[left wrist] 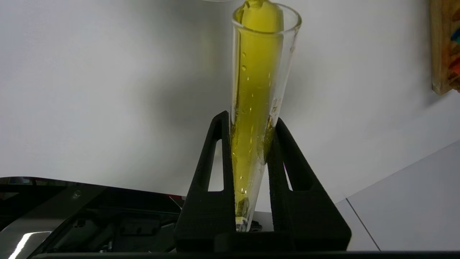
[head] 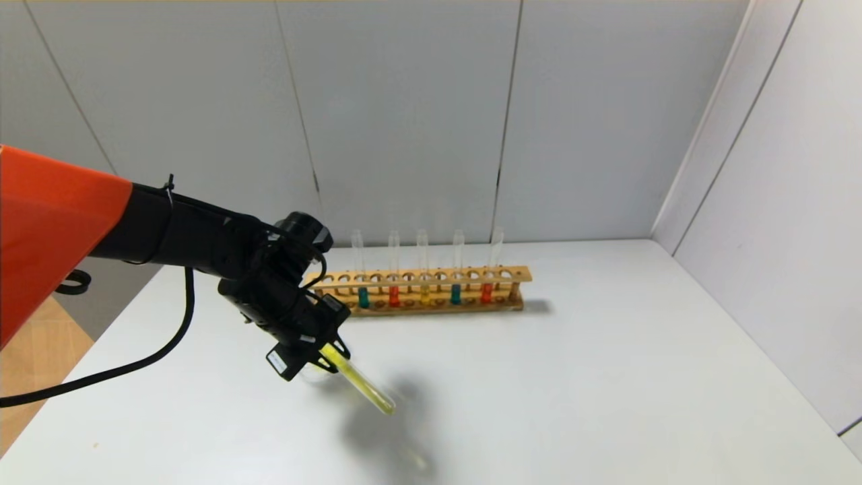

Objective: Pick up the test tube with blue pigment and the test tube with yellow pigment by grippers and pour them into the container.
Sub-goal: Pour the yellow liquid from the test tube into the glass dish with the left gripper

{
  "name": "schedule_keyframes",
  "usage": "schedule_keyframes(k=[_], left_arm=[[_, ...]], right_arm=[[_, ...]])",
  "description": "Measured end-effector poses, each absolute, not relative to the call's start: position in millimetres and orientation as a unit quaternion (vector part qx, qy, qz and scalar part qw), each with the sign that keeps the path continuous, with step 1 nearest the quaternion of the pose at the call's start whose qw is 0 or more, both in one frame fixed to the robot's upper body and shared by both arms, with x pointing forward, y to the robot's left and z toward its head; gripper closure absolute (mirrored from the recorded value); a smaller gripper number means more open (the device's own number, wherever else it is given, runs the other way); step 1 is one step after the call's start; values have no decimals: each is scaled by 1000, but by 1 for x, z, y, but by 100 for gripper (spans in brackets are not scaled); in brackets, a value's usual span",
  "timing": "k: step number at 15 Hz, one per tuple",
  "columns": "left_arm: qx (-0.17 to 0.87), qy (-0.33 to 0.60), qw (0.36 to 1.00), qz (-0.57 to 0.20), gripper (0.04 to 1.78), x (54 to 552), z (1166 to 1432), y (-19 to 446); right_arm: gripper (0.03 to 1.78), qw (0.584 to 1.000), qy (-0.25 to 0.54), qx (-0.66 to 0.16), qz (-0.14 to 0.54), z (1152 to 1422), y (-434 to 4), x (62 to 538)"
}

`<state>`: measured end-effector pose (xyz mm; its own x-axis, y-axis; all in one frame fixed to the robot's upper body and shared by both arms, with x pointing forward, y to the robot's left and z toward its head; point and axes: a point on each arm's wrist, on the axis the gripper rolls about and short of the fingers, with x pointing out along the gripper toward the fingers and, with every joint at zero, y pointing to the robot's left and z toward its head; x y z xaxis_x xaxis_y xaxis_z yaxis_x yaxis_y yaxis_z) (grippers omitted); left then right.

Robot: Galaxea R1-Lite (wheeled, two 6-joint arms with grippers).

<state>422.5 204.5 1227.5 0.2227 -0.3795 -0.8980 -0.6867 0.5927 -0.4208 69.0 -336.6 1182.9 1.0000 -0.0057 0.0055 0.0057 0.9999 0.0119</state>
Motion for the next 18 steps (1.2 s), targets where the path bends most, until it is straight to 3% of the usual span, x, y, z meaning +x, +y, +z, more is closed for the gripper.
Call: schedule_keyframes(k=[18], left_arm=[[-441,609,648,122,150,425,1227,210]], right_arm=[[6,1000,-3,6,-3,1183,-337,69]])
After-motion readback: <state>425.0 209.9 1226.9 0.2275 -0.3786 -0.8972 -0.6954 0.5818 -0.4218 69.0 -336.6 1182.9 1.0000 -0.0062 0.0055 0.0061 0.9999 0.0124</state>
